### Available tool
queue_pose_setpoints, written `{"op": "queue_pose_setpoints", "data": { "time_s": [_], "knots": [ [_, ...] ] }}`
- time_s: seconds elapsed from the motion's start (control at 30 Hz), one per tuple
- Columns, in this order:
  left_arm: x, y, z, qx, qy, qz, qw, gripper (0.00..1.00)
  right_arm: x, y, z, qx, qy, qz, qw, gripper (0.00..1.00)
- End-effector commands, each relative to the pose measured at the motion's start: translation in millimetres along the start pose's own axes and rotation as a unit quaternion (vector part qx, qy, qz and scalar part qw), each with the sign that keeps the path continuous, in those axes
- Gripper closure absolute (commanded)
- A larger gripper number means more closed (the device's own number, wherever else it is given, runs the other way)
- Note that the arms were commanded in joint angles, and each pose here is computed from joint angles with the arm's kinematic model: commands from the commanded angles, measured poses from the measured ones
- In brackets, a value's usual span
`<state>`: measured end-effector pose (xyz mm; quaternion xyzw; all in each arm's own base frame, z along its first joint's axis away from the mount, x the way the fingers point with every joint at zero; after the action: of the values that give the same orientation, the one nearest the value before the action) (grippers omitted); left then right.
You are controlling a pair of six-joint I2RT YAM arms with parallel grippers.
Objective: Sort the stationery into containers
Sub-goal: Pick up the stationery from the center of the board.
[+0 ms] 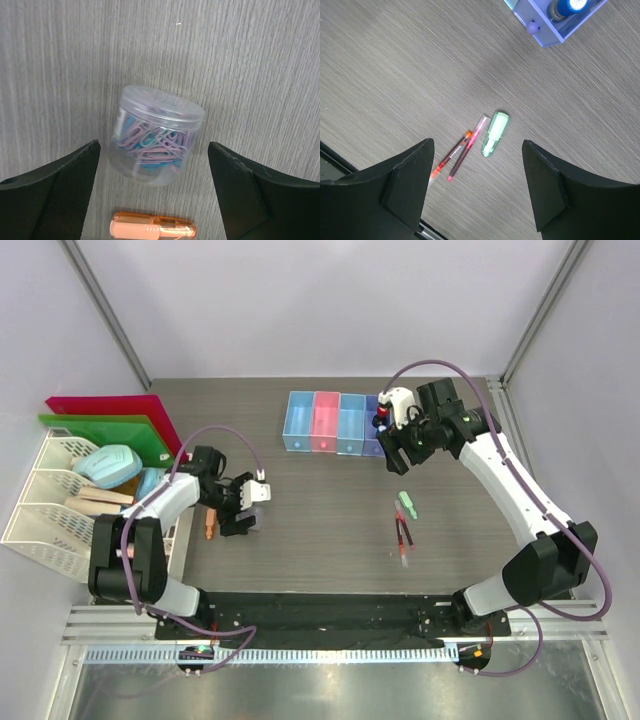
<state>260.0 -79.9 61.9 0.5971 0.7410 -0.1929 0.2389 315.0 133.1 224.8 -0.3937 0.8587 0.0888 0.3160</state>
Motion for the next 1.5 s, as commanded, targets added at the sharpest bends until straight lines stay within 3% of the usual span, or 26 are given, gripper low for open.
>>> {"op": "queue_pose_setpoints", "data": {
  "time_s": [0.0,0.13,0.23,0.33,0.47,0.73,0.93,1.1,1.47],
  "knots": [
    [-7,7,2,0.004,-0.017,0.004,1.000,0.13,-23,9,-18,-0.012,-0.053,-0.005,0.998,0.23],
    [-3,7,9,0.014,-0.004,-0.001,1.000,0.18,-25,14,-16,-0.026,-0.058,-0.002,0.998,0.23],
    [-5,8,10,0.013,-0.006,-0.005,1.000,0.29,-27,20,-14,-0.045,-0.065,0.000,0.997,0.24],
    [-7,10,11,0.011,-0.007,-0.006,1.000,0.51,-33,28,-10,-0.070,-0.076,0.008,0.995,0.24],
    [-15,14,10,0.007,-0.016,-0.016,1.000,0.63,-47,43,-6,-0.124,-0.113,0.027,0.986,0.24],
    [-90,44,-26,-0.101,-0.152,-0.020,0.983,0.88,-88,63,16,-0.245,-0.169,0.105,0.949,0.23],
    [-157,47,-63,-0.165,-0.277,-0.015,0.946,0.91,-122,67,19,-0.305,-0.214,0.134,0.918,0.21],
    [-196,32,-84,-0.159,-0.348,-0.006,0.924,0.93,-152,69,22,-0.326,-0.260,0.141,0.898,0.20],
    [-215,7,-72,-0.127,-0.355,0.006,0.926,0.94,-165,131,48,-0.374,-0.231,0.119,0.890,0.19]
  ]
}}
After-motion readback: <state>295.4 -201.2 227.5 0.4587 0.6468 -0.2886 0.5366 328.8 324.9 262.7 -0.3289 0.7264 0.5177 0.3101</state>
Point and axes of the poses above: each gripper's point midway between its finger pads, its own z axis out along the fingers, its own y axis along the line the jaws close on, x = y × z, the point moved 2 cm from there along -z, back along the fingers, and after that the axes turned 7 degrees about -z, right-handed, at the moved point
